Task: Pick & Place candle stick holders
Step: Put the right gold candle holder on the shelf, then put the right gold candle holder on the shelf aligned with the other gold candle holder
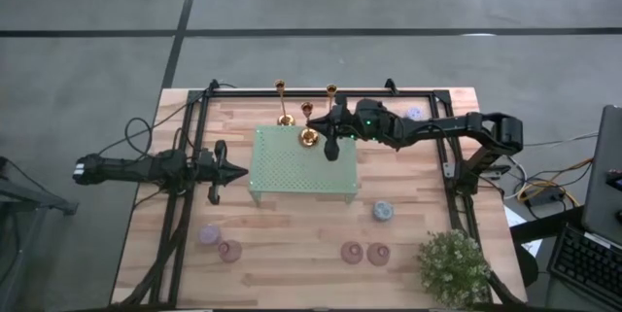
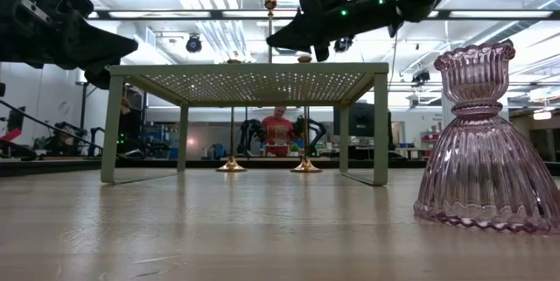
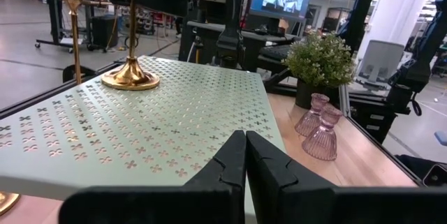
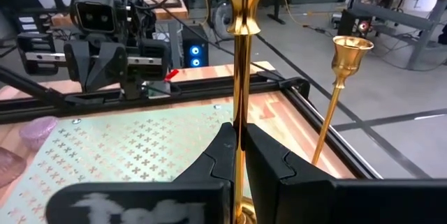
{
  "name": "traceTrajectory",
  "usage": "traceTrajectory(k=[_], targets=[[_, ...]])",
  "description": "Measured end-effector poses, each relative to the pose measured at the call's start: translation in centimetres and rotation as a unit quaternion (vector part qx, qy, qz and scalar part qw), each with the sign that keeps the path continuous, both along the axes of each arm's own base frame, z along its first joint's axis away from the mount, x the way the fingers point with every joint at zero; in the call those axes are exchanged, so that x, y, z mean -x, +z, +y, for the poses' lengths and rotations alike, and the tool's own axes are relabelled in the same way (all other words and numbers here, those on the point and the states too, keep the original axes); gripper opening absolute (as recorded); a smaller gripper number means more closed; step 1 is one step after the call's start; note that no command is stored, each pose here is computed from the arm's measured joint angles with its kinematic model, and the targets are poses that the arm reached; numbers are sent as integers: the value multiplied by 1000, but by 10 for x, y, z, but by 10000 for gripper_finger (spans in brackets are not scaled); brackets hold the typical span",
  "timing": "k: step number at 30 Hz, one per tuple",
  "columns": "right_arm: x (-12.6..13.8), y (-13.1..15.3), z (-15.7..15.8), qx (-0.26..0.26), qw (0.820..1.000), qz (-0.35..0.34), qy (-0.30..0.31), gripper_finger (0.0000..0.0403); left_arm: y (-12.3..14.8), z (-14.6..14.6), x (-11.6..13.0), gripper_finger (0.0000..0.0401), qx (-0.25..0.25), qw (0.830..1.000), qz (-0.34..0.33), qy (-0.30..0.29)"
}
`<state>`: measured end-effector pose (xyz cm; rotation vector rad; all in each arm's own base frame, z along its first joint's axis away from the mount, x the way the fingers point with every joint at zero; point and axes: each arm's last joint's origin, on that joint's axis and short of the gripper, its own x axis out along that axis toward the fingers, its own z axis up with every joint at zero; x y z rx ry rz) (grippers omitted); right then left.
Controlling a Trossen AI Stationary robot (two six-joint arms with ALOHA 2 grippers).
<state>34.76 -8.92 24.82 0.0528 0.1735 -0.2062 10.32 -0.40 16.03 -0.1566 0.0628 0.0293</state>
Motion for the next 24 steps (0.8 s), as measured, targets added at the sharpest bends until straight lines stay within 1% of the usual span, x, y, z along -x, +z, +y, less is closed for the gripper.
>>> traceTrajectory(k=[4,8,13,16,24], targets=[[0,0,0,0,1000,1,1,21,0,0,0,14,0,1000,0,0],[4,3,1,-2,1000,5,1,45,0,0,0,14,0,1000,0,0],[4,9,2,-7,1000,-7,-1,79,0,0,0,14,0,1000,0,0],[5,7,2,-9,1000,1,-1,97,0,0,0,14,0,1000,0,0],[15,20,4,6,1000,-14,-13,131,0,0,0,14,0,1000,0,0]])
